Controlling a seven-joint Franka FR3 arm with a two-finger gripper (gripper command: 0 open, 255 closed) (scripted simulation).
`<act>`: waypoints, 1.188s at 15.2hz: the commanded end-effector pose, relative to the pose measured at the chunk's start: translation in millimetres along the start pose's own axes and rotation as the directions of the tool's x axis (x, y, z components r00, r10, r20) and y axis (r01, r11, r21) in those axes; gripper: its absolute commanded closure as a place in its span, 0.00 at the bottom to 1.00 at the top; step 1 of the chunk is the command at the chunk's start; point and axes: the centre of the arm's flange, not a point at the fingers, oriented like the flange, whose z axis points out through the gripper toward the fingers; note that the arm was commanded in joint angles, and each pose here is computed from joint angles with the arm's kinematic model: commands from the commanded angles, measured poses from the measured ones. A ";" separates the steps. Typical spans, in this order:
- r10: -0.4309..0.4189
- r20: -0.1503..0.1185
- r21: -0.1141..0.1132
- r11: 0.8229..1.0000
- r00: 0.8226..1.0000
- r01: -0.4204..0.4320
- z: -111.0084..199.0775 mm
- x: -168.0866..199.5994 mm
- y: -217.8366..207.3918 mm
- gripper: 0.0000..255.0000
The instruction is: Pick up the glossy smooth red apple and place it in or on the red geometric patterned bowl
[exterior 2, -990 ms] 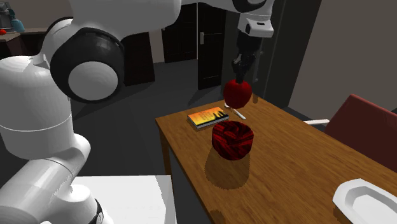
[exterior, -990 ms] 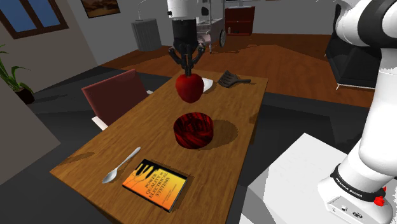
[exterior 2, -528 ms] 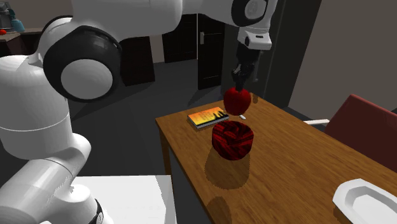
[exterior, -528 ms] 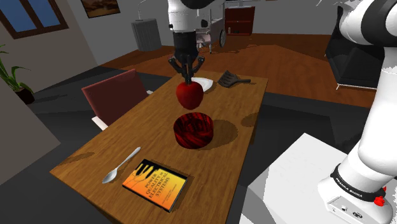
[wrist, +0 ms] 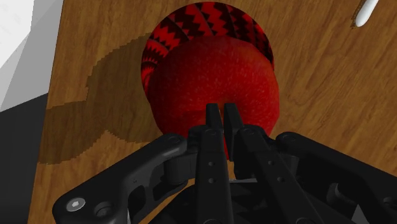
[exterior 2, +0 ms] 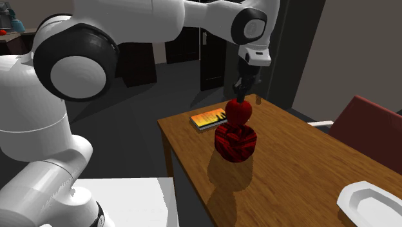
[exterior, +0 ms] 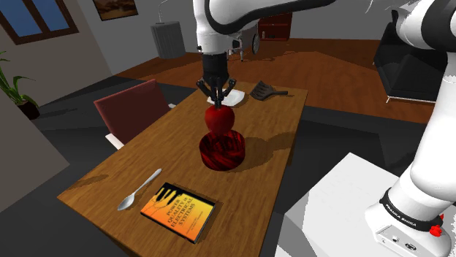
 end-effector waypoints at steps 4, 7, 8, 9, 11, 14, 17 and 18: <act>0.000 0.000 0.001 1.000 1.000 0.000 26.3 3.5 0.1 1.00; 0.000 0.000 0.001 1.000 1.000 0.000 42.0 5.4 0.4 1.00; 0.000 0.000 0.001 1.000 1.000 0.000 47.2 6.0 0.5 1.00; 0.000 0.000 0.001 1.000 1.000 0.000 48.6 6.1 0.6 1.00; 0.000 0.000 0.001 1.000 1.000 0.000 48.6 6.2 0.5 1.00; 0.000 0.000 0.001 1.000 1.000 0.000 48.6 6.2 0.5 1.00; 0.000 0.000 0.001 1.000 1.000 0.000 48.6 6.2 0.5 0.00; 0.000 0.000 0.001 1.000 1.000 0.000 48.6 6.2 0.5 0.00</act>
